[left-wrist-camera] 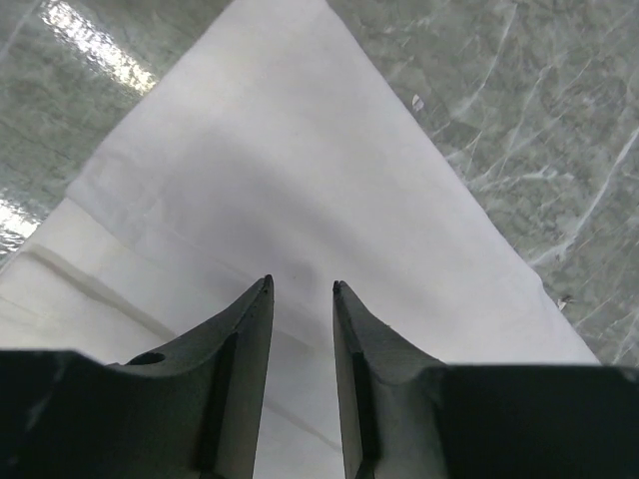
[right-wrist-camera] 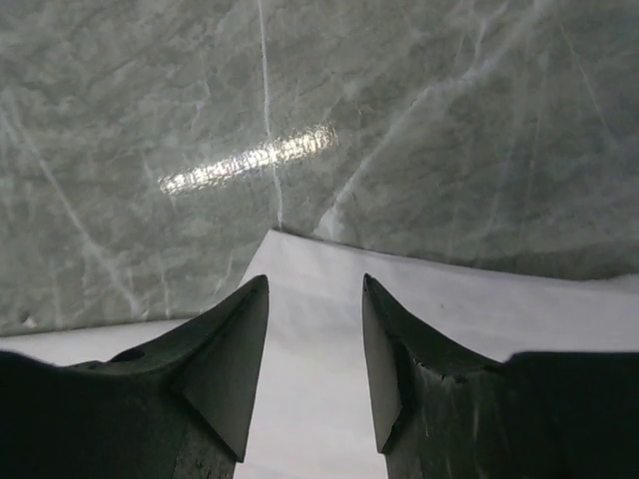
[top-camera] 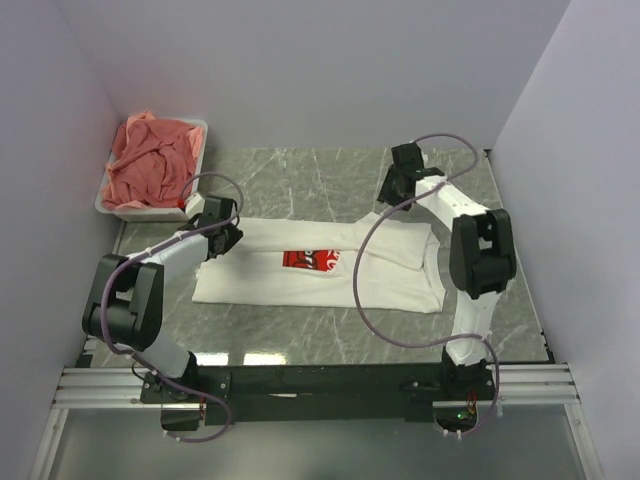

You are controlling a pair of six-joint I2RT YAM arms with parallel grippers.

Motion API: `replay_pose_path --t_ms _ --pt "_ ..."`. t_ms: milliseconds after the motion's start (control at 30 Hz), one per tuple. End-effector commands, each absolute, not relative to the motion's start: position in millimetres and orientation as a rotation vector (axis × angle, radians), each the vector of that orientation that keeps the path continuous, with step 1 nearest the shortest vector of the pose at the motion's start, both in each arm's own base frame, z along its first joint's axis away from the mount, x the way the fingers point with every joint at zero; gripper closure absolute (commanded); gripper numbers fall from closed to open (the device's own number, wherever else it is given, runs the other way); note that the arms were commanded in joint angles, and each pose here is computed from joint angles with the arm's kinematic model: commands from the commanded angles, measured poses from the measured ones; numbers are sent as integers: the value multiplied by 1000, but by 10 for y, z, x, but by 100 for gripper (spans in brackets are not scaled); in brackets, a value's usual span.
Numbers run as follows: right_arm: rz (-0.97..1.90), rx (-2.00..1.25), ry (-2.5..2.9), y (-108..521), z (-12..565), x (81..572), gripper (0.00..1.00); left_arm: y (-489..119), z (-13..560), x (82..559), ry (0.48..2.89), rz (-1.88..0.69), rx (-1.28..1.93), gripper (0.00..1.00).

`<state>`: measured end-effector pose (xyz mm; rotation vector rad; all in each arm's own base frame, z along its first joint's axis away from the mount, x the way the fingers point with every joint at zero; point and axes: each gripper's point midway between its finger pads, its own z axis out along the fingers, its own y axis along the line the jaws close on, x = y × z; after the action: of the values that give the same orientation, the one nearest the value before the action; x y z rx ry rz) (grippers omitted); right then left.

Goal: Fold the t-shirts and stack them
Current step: Fold the tshirt

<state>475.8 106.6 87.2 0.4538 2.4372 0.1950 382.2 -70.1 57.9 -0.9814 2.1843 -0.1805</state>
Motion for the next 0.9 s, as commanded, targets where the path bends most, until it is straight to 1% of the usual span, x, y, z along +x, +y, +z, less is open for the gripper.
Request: replay_pose_path --t_ms 0,233,700,833,867 --pt "85 388 2482 1106 837 4849 51 -855 709 3993 2145 -271 -963 65" --pt "35 327 2539 1271 601 4963 51 -933 671 4033 2166 -290 -943 66" --pt "-17 283 2599 1433 326 4944 52 -945 620 4037 2180 -287 -939 67" --pt "-14 284 2602 1451 292 4937 58 -940 610 4031 2181 -284 -939 67" --pt "-13 286 2600 1451 299 4935 65 -939 605 4026 2182 -283 -940 67"
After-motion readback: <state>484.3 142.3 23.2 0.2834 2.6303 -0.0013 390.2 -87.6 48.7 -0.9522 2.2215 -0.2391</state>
